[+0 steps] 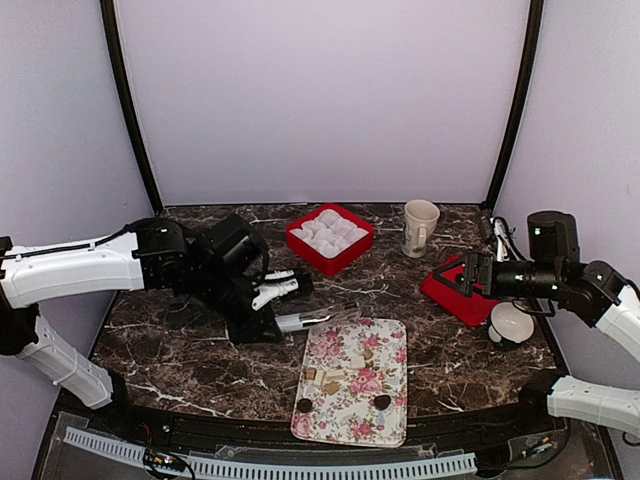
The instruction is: Pack the chocolate
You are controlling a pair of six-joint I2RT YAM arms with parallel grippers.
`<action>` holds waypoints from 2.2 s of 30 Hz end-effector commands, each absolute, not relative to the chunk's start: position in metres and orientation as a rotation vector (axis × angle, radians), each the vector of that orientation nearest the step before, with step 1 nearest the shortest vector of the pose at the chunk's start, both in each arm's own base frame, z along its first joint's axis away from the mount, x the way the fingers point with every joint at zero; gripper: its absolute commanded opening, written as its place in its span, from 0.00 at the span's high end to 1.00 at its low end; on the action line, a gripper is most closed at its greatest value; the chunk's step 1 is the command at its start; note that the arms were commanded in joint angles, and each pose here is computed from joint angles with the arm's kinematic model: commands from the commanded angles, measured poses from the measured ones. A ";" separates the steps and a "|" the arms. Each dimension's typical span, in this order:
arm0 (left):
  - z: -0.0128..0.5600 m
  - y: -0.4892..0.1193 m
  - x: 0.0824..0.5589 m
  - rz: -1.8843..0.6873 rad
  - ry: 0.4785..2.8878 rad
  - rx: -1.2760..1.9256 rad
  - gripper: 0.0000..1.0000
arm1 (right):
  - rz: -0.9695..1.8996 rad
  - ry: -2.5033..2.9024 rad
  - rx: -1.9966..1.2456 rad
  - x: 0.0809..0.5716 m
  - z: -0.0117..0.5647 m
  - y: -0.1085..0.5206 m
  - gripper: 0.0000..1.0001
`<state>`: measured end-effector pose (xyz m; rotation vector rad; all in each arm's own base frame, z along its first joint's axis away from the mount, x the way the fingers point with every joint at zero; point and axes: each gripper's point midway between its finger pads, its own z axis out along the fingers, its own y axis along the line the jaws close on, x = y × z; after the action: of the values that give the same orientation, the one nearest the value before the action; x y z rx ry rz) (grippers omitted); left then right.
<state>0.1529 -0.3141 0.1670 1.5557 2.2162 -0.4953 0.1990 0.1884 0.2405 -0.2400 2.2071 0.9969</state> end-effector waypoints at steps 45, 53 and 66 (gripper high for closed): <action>0.137 -0.392 0.440 -0.853 2.519 0.795 0.94 | 1.028 2.180 -0.113 0.217 0.233 0.190 0.05; 0.135 -0.399 0.446 -0.874 2.504 0.782 0.92 | 1.026 2.184 -0.120 0.218 0.232 0.192 0.05; 0.135 -0.402 0.451 -0.884 2.490 0.769 0.76 | 1.027 2.195 -0.138 0.220 0.230 0.194 0.05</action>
<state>0.4440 -0.3945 0.1123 0.7670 2.5639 -0.8468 0.2145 0.1926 0.2208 -0.1236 2.2411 1.0158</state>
